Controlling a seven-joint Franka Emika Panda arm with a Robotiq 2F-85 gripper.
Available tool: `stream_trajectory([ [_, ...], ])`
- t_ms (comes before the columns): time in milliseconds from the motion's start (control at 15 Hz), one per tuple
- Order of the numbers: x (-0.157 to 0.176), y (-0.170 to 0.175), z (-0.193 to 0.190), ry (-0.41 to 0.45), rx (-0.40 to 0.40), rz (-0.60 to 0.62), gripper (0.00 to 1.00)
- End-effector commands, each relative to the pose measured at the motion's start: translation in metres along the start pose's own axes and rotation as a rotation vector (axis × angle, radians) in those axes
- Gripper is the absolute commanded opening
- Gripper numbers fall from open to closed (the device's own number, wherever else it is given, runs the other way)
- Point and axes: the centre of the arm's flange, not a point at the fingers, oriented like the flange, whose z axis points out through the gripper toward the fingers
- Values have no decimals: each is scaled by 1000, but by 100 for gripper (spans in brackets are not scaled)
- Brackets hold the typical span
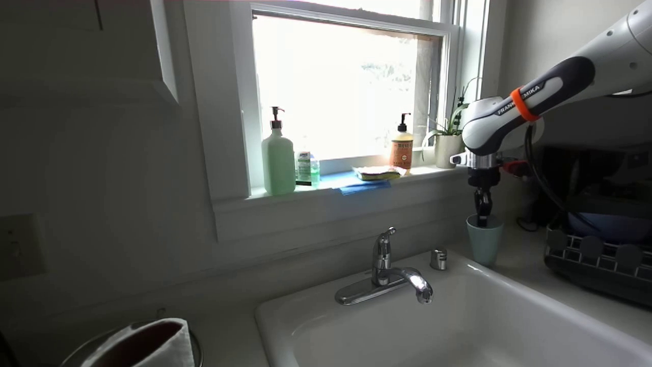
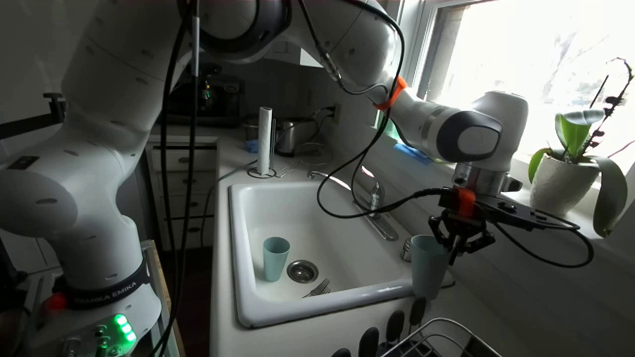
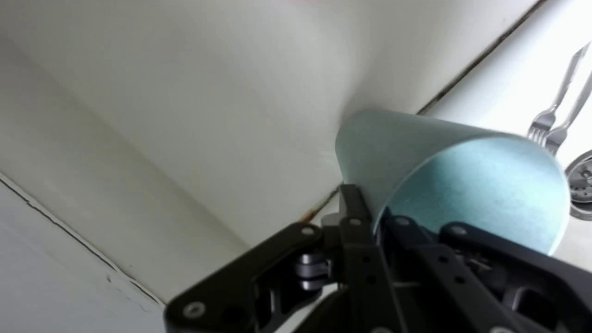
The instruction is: Move the faucet head to the left, pick up the cup on the right and pour its contents into the cup in the sink
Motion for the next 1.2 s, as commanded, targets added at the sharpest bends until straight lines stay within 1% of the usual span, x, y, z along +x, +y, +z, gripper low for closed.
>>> stream_trajectory([
  [0, 0, -52, -27, -24, 21, -92, 1],
  [200, 10, -89, -39, -51, 43, -137, 1],
  [400, 15, -132, -41, -92, 64, -166, 1],
  [733, 19, -197, -25, -178, 71, -211, 1],
  [1133, 29, -257, 0, -231, 110, -255, 1],
])
